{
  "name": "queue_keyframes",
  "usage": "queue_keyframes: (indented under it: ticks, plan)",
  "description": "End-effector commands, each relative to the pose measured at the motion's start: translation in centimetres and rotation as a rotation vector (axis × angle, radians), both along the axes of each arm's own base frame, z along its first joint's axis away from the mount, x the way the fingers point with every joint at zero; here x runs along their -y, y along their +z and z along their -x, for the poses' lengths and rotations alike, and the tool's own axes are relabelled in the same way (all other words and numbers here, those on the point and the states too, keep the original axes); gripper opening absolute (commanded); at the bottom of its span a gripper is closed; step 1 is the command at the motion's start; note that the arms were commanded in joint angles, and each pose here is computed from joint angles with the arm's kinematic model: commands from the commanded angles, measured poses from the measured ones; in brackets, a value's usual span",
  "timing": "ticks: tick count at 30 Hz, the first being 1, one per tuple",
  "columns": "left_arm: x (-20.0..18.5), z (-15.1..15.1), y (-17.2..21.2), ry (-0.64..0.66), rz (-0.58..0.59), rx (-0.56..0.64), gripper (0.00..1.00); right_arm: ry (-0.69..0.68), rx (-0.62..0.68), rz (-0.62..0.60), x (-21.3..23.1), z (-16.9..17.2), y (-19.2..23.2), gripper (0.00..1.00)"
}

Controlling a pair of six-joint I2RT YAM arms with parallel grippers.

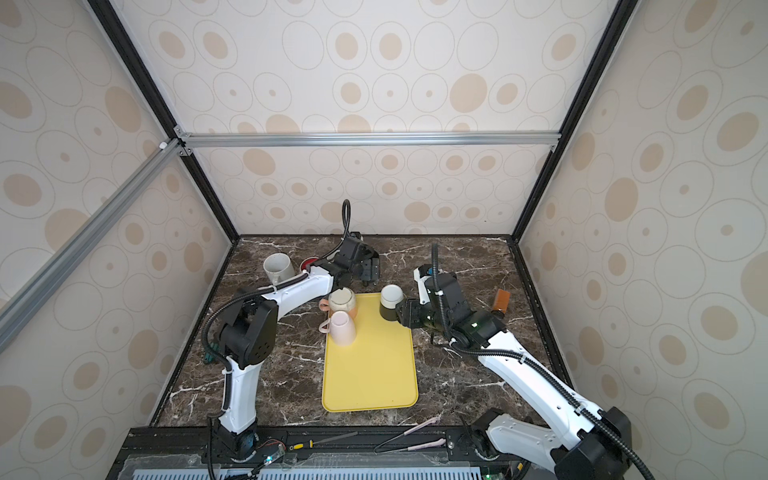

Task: Turn the mug right side up
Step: 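Open the left gripper and raise it off the black mug, then move the left gripper over the upside-down pink mug while right approaches tray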

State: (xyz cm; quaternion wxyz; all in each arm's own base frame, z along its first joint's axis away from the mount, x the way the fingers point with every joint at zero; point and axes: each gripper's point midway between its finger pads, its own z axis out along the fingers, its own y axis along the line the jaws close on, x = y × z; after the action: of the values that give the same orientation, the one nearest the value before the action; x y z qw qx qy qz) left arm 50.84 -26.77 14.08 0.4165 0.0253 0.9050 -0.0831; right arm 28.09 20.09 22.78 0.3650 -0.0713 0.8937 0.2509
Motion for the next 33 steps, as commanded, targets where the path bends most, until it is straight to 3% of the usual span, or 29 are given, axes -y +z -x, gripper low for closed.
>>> queue_keyframes:
  ticks: [1,11,18,22,28,33]
  plan:
    - [-1.0,0.0,4.3,0.019,-0.04,0.073,1.0,0.023,0.011,0.007,-0.2,-0.2,0.7,0.57]
    - [1.0,2.1,12.5,-0.065,0.076,0.244,1.0,0.05,0.017,0.027,-0.7,-0.7,0.8,0.56]
    - [0.3,6.9,17.9,-0.057,0.19,0.474,1.0,0.064,0.045,0.04,-0.6,-0.6,0.2,0.56]
    - [-1.3,9.1,18.2,-0.048,0.214,0.442,1.0,0.057,0.06,0.059,-0.1,-0.6,0.1,0.56]
    - [-4.3,11.8,14.7,-0.023,0.125,0.384,1.0,0.06,0.032,0.112,0.4,-0.4,-0.7,0.56]
    - [-5.3,14.1,13.6,-0.047,0.152,0.345,1.0,0.069,-0.014,0.191,0.9,-0.4,-2.3,0.56]
